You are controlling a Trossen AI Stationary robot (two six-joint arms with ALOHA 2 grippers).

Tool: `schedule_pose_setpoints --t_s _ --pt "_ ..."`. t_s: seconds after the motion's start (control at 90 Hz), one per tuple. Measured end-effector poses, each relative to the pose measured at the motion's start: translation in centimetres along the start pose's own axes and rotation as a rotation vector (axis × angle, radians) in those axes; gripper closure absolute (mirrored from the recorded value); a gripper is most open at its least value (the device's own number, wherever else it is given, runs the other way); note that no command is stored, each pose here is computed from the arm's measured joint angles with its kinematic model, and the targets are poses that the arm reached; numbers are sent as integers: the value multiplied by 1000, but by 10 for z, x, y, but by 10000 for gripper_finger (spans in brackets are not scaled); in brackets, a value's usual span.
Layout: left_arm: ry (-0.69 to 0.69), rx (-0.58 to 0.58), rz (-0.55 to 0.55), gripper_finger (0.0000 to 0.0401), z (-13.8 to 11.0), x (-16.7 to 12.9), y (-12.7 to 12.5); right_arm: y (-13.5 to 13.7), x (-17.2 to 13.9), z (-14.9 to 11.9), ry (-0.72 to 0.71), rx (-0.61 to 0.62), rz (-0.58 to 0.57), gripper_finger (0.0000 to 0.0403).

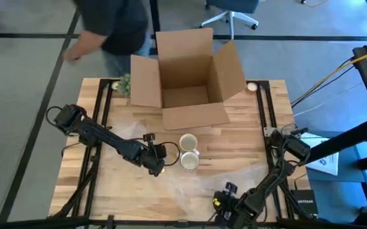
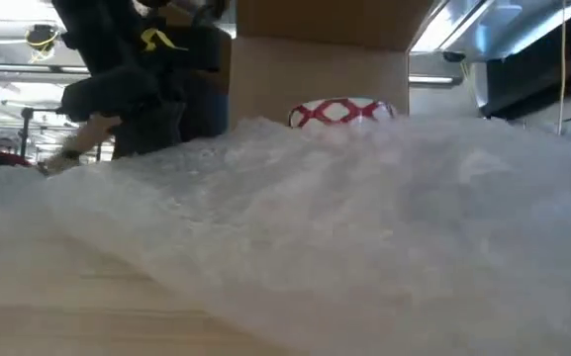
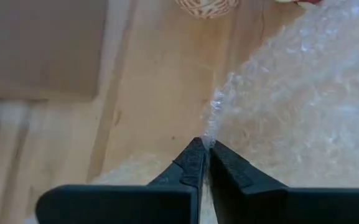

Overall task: Wrap mug
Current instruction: Wrap the red mug with transparent bubble wrap

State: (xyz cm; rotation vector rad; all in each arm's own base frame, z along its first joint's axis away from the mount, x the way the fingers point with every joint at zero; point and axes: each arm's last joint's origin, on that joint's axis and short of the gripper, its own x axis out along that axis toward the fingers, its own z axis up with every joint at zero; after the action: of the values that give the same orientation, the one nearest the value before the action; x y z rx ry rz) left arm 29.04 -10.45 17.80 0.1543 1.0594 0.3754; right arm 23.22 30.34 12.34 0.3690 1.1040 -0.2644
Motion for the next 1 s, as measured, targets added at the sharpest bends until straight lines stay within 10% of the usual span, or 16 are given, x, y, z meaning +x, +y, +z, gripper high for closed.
schedule_pose_setpoints --t_s 0.344,0.556,0.733,1.0 --pt "5 -49 9 401 0 0 1 15 -13 -27 117 25 137 263" --pt "26 -57 -6 401 -2 0 1 4 -49 1 60 26 138 263" --pt "33 -71 -16 401 -3 -2 -1 -16 -50 22 -98 -13 -39 263" --pt "87 -73 -23 401 -9 -3 -1 -14 -19 -6 142 -8 -96 263"
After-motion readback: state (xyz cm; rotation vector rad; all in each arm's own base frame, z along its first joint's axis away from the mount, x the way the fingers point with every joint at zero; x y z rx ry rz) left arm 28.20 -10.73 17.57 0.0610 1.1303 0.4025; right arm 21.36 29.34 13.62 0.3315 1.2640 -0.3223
